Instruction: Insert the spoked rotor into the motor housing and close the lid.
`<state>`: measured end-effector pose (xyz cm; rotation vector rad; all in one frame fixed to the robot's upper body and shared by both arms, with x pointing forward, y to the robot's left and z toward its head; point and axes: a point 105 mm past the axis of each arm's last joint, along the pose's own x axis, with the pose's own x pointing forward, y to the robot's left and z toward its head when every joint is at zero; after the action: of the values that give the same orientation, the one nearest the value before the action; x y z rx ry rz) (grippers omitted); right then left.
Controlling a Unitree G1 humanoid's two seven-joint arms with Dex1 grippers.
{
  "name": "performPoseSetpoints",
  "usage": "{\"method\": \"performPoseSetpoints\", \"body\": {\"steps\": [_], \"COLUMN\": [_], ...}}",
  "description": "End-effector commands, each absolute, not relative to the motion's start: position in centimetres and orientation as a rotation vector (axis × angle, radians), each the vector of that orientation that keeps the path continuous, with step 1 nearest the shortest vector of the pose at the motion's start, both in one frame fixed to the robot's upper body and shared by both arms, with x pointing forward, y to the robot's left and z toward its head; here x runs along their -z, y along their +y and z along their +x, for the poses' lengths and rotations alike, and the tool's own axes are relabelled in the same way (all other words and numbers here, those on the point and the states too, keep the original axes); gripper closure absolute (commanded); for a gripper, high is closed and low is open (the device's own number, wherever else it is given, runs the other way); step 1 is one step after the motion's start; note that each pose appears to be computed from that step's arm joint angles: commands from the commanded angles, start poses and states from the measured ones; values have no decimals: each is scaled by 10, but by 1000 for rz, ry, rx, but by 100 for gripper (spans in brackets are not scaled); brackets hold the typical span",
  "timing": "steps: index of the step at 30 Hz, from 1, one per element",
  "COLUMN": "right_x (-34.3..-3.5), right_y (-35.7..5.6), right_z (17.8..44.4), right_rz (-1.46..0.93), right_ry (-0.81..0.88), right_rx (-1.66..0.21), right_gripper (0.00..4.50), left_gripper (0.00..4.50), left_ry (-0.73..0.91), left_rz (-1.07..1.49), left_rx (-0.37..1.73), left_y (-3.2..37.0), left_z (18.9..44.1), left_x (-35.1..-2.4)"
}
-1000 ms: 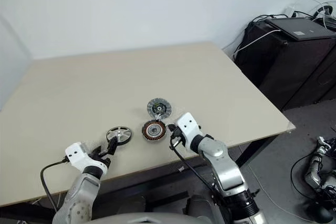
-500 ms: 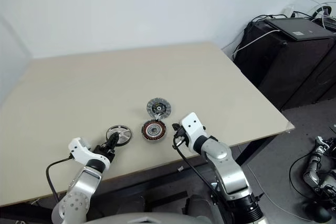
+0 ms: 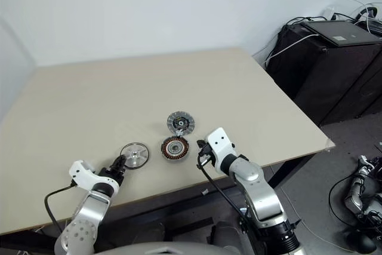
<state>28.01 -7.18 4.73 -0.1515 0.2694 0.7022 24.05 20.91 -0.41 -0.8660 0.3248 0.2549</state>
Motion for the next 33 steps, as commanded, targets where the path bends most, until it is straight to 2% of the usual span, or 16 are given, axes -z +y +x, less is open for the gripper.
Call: {"method": "performPoseSetpoints", "body": {"steps": [1, 21, 24, 30, 33], "right_x": [-61, -62, -62, -63, -63], "right_y": [-73, -78, -78, -78, -78], "right_z": [284, 284, 284, 285, 285], "right_rz": [-152, -165, -166, -167, -168], "right_ry": [216, 214, 214, 210, 208], "right_rx": [-690, -668, -668, -669, -669], "right_gripper": [450, 450, 450, 450, 450], "left_gripper": [380, 380, 316, 125, 125], "left_ry": [276, 264, 265, 280, 286], "left_rz": [-929, -963, -967, -971, -984], "left_rx": [-247, -230, -228, -218, -200], "left_y": [203, 203, 204, 201, 197], "left_z": [247, 245, 244, 245, 246], "left_x": [-5, -6, -6, -4, -4]}}
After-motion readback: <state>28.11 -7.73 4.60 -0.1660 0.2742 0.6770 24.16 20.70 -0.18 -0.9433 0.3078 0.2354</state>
